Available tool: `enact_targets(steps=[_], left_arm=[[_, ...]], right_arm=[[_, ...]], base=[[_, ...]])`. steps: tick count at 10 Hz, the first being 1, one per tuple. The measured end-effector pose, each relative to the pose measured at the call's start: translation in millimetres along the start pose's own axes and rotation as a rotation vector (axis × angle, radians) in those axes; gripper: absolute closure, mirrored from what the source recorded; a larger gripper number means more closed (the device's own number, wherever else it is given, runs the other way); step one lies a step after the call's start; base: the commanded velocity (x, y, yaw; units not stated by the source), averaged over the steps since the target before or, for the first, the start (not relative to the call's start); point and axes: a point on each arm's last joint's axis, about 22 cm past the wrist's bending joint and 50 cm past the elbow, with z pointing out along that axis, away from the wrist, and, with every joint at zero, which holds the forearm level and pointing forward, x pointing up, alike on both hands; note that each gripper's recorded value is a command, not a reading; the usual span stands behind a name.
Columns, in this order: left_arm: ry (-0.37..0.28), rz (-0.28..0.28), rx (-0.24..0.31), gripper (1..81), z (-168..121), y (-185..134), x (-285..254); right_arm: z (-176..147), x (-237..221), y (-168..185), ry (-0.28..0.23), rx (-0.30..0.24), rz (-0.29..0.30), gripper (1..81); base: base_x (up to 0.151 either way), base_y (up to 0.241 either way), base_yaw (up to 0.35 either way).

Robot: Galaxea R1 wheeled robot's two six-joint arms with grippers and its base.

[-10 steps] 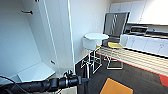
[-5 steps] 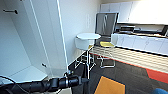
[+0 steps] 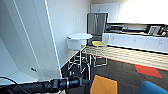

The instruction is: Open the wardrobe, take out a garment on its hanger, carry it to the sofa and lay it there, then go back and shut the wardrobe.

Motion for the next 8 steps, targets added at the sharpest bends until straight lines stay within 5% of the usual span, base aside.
enact_targets(steps=[8], left_arm=[[-0.036, -0.062, -0.055, 81.1, 24, 8, -33]], right_arm=[[9, 5, -20, 0.007, 0.025, 0.011, 1.0]], base=[[0.0, 0.0, -0.238]])
